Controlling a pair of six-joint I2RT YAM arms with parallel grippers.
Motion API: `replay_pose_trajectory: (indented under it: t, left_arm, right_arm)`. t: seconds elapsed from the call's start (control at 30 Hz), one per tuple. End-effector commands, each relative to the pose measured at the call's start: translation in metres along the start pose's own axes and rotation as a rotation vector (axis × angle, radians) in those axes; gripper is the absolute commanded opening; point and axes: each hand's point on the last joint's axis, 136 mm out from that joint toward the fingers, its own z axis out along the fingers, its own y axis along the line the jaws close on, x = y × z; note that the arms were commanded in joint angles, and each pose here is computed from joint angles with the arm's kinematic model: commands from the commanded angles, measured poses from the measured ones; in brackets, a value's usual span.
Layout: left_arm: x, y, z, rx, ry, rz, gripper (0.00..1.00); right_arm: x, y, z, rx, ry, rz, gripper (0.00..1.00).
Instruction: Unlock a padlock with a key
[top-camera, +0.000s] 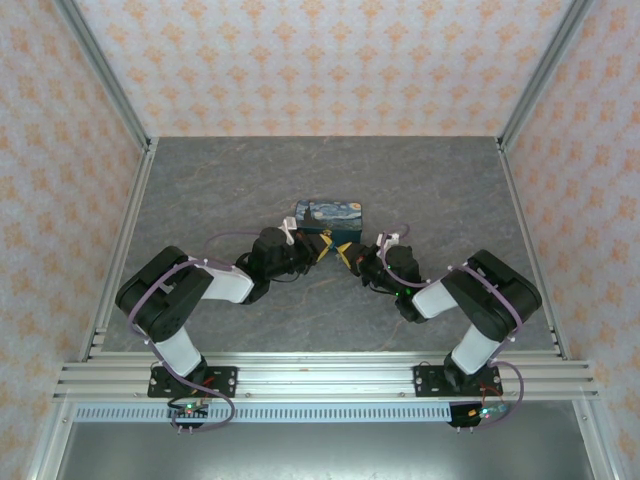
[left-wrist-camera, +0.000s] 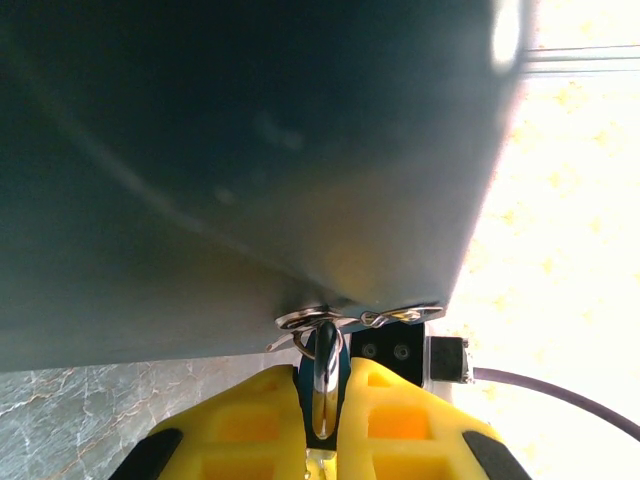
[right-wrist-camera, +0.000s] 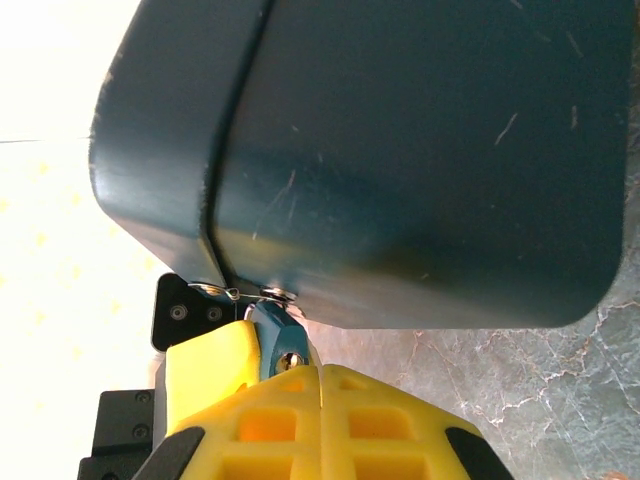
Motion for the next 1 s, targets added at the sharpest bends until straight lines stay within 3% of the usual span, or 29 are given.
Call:
replay_pose_trajectory:
  t: [0.0, 0.7, 0.97]
  left_arm:
    - [-0.007, -0.013, -0.002, 0.057, -0.029, 0.01, 0.0]
    - [0.001, -0.031, 0.001, 0.107, 0.009, -0.022, 0.0]
    - [0.01, -0.034, 0.004, 0.1, 0.041, -0.034, 0.0]
  right_arm:
    - [-0.002, 0.02, 0.005, -0.059, -0.009, -0.021, 0.0]
    - [-0.003, 0.021, 0.012, -0.058, -0.004, -0.036, 0.0]
    - [-0.002, 0.026, 0.013, -0.045, 0.004, -0.207, 0.0]
